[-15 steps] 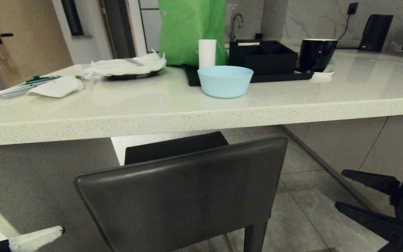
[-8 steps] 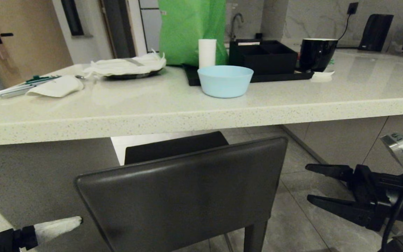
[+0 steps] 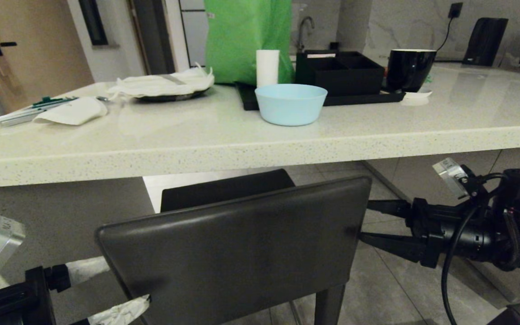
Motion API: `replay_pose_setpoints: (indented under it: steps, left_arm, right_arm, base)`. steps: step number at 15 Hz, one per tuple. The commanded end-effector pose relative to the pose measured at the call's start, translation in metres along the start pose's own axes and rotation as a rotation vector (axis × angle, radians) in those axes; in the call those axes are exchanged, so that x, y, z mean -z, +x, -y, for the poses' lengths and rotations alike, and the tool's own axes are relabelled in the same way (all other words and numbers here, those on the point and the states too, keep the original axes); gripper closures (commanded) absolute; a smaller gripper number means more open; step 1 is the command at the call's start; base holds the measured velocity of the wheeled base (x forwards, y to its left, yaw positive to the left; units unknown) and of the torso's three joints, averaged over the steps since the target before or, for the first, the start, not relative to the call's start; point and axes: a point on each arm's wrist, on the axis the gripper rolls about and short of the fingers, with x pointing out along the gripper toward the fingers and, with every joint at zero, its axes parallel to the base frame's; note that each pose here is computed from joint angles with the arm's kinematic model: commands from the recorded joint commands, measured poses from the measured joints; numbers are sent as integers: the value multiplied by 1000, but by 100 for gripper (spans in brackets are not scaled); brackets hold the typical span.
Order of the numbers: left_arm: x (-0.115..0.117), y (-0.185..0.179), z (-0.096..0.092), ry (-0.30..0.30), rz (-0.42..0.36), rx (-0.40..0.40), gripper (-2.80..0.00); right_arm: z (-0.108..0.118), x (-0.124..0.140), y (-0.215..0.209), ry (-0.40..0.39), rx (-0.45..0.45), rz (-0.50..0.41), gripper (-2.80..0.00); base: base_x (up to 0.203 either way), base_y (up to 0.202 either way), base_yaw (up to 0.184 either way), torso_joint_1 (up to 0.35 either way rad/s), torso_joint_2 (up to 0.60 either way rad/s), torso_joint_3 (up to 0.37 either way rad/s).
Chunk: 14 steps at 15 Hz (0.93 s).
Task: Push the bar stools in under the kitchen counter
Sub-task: Pull the gray chair out from under the dining table
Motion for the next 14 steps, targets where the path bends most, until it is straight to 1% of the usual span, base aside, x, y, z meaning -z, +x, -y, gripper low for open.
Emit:
replay_pose_setpoints:
  steps: [1, 3, 5, 8, 10, 13, 14]
  left_arm:
    - [1, 3, -4, -13, -16, -12, -280]
    - [5, 6, -6, -20, -35, -14, -280]
    - [6, 7, -7, -24, -43, -14, -280]
    - [6, 12, -10, -34, -61, -14, -280]
    - [-2, 19, -13, -22, -40, -14, -280]
    - [-9, 33, -22, -18, -34, -14, -280]
    - [-15, 38, -24, -9, -18, -12, -280]
  right_arm:
    - [6, 7, 13, 8, -18, -11, -280]
    - [6, 12, 22, -2, -32, -10, -280]
    - [0, 15, 34, -8, -52, -14, -280]
    - [-18, 14, 50, -23, -89, -17, -280]
    - [-25, 12, 53, -36, -87, -8, -280]
    - [-29, 9, 50, -46, -83, 1, -280]
    - [-31, 10, 49, -43, -85, -2, -280]
  base:
    - [0, 0, 0, 0, 0, 0]
    - [0, 0, 0, 0, 0, 0]
    - [0, 0, 0, 0, 0, 0]
    - [0, 0, 0, 0, 0, 0]
    - [0, 0, 0, 0, 0, 0]
    - [0, 0, 0, 0, 0, 0]
    - [0, 0, 0, 0, 0, 0]
